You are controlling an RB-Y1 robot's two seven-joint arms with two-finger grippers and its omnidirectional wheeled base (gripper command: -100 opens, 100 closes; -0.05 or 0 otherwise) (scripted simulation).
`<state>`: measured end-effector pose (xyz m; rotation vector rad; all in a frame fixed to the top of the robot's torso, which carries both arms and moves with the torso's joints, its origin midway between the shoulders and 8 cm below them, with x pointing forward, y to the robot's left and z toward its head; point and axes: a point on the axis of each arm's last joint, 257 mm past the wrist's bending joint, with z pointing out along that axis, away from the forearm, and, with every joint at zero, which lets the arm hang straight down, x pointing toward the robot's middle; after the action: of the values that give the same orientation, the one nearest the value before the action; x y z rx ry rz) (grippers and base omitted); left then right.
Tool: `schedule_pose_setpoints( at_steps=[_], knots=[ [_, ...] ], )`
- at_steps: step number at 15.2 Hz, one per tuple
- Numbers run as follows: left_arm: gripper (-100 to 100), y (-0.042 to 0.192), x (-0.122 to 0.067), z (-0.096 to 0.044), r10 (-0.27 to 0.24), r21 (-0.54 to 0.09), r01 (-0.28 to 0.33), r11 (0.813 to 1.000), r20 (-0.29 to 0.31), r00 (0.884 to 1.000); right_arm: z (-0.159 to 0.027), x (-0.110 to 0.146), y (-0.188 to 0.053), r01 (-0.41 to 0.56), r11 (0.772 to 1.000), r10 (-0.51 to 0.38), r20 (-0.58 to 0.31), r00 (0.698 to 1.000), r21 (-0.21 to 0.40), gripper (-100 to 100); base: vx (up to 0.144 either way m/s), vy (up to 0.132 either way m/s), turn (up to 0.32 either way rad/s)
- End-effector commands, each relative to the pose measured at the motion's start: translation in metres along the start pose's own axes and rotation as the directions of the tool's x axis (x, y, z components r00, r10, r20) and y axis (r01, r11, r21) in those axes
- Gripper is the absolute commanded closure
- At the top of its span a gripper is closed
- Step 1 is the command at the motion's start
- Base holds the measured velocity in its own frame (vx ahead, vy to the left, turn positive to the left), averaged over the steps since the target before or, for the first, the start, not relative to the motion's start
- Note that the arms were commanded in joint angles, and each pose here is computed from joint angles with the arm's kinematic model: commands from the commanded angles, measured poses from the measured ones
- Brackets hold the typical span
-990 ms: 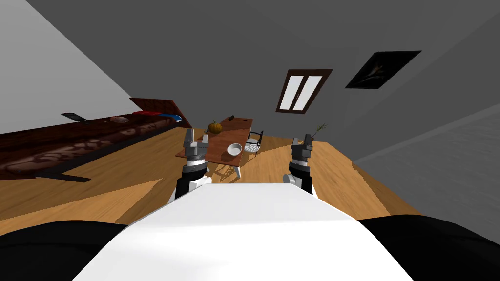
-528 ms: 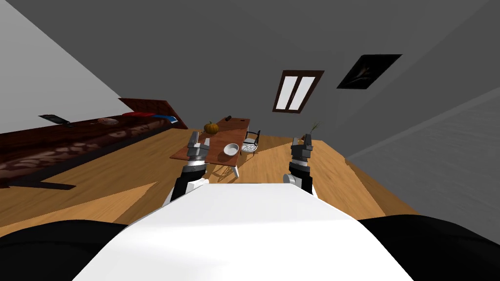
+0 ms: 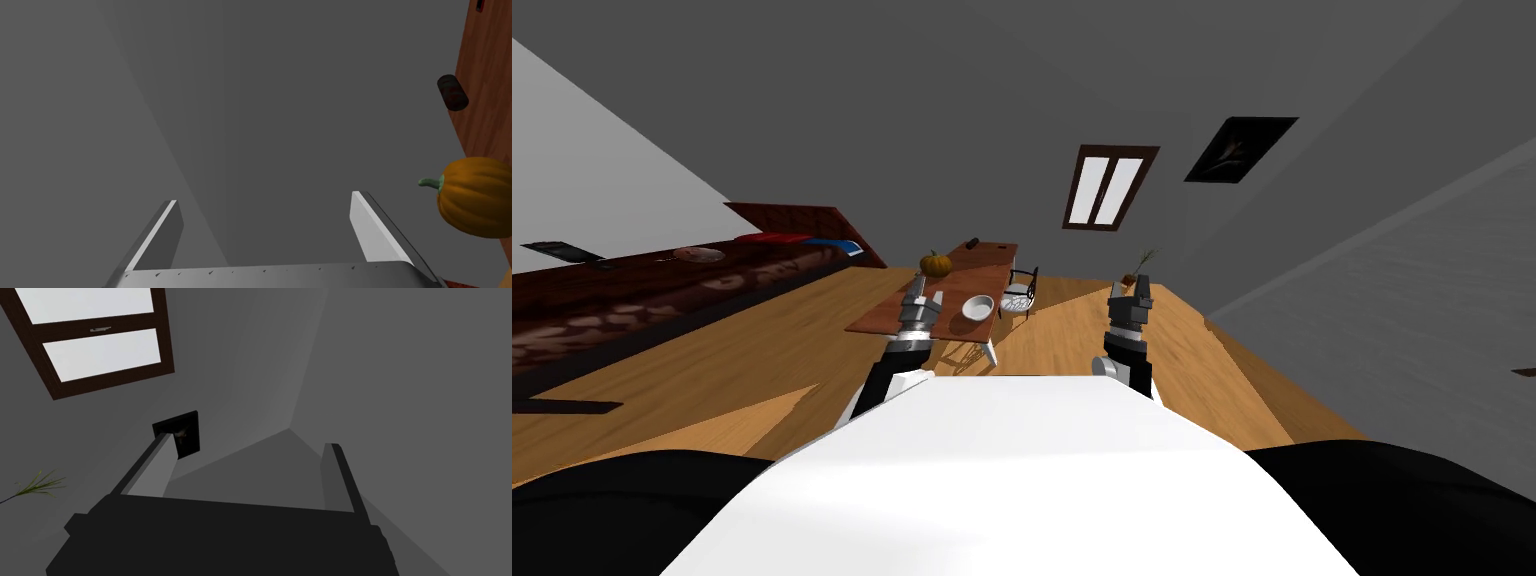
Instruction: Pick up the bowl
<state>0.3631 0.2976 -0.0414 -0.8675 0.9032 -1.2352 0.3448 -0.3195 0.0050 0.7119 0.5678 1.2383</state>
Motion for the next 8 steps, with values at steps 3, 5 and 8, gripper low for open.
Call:
schedule_pose_setpoints(
  at_steps=[3,5,8],
  knots=[
    [-100,0.02,-0.006,-0.003,0.005,-0.079,-0.005,0.997,0.004,1.0,0.0,0.0,0.0,0.0,1.0,0.0,0.0,1.0,0.0,0,0.01,-0.043,-0.084],
    [-100,0.035,-0.011,-0.007,0.009,-0.136,-0.008,0.991,0.01,1.0,0.0,0.0,0.0,0.0,1.0,0.0,0.0,1.0,0.0,0,0.012,-0.039,-0.093],
    [-100,0.051,-0.017,-0.012,0.015,-0.195,-0.011,0.981,0.016,1.0,0.0,0.0,0.0,0.0,1.0,0.0,0.0,1.0,0.0,0,0.013,-0.039,-0.077]
  ],
)
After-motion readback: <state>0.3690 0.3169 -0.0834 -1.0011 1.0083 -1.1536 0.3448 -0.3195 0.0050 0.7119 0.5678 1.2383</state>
